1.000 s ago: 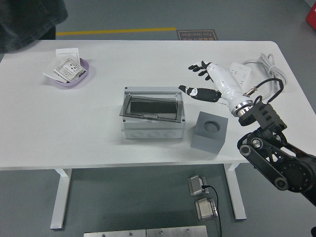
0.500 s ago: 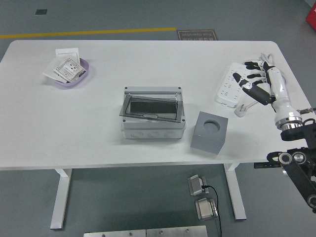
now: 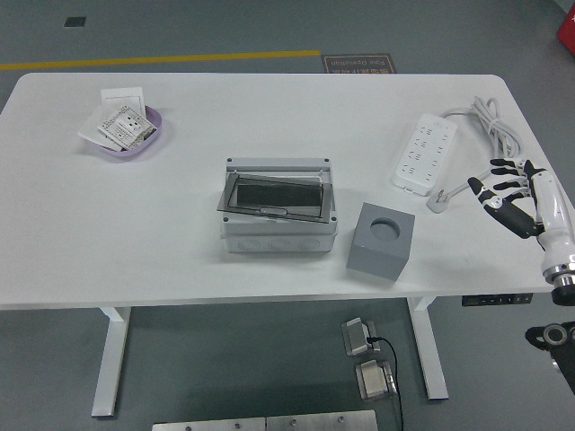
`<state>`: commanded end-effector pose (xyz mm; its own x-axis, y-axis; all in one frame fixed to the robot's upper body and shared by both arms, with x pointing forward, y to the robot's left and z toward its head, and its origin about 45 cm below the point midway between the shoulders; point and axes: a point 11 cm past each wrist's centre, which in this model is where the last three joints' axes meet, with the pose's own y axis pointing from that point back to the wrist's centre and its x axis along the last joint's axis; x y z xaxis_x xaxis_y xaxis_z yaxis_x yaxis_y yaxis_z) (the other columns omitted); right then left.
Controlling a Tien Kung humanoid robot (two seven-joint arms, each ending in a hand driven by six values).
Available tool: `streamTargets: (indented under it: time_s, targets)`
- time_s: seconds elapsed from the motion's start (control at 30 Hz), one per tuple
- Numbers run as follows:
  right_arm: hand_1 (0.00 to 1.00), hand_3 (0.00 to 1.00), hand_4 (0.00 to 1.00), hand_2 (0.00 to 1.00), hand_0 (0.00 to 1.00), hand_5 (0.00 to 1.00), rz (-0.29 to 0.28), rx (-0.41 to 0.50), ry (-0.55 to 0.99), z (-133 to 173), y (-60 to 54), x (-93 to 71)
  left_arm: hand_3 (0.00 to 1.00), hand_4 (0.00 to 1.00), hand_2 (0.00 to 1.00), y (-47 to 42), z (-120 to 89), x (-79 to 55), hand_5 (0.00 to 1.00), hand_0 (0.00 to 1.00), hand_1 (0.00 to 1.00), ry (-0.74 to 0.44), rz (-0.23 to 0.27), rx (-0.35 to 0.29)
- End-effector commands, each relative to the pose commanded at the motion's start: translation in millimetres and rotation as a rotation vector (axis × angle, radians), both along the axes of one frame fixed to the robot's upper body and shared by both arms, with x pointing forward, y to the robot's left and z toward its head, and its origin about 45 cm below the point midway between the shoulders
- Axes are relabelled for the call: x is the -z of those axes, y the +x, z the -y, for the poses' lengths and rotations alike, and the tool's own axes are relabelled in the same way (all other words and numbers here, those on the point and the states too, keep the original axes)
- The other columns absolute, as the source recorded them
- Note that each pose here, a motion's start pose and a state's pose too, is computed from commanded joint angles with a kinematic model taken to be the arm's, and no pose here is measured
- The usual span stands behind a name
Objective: Pick up the cylinder from the cube,place it in the box,flap close box
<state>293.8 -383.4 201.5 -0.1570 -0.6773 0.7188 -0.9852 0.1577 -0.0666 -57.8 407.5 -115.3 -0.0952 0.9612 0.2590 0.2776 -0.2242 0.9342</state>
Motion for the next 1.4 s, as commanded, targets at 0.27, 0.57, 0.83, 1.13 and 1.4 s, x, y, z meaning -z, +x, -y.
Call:
streamTargets:
  time_s: [0.27,0.57,0.83,1.13,1.4]
  targets:
    - [0.998,0.998,0.933,0.998,0.998,0.215,-0.046,-0.015,-0.021,-11.7,-6.6,24.0,0.616,0.662,0.551,2.8,1.0,0.5,0.350,0.638,0.659,-0.001,0.007,0.000]
    - [0.998,0.998,0.936,0.998,0.998,0.195,-0.074,-0.057,0.179,-27.0,-20.2,50.4,0.616,0.662,0.551,2.6,0.6,0.4,0.349,0.638,0.659,-0.001,0.006,0.002]
    - [0.998,0.998,0.970,0.998,0.998,0.315,-0.104,-0.081,0.326,-38.2,-27.5,62.7,0.616,0.661,0.551,3.9,0.8,0.6,0.347,0.638,0.659,-0.001,0.009,0.003]
    - [0.998,0.998,0.971,0.998,0.998,0.330,-0.125,-0.087,0.335,-44.2,-31.1,70.4,0.616,0.661,0.550,4.2,1.1,0.7,0.346,0.639,0.659,-0.002,0.009,0.004]
    - [0.998,0.998,0.969,0.998,0.998,0.329,-0.126,-0.083,0.258,-43.1,-27.9,67.8,0.616,0.663,0.549,4.3,2.0,0.9,0.339,0.639,0.659,-0.004,0.010,0.005]
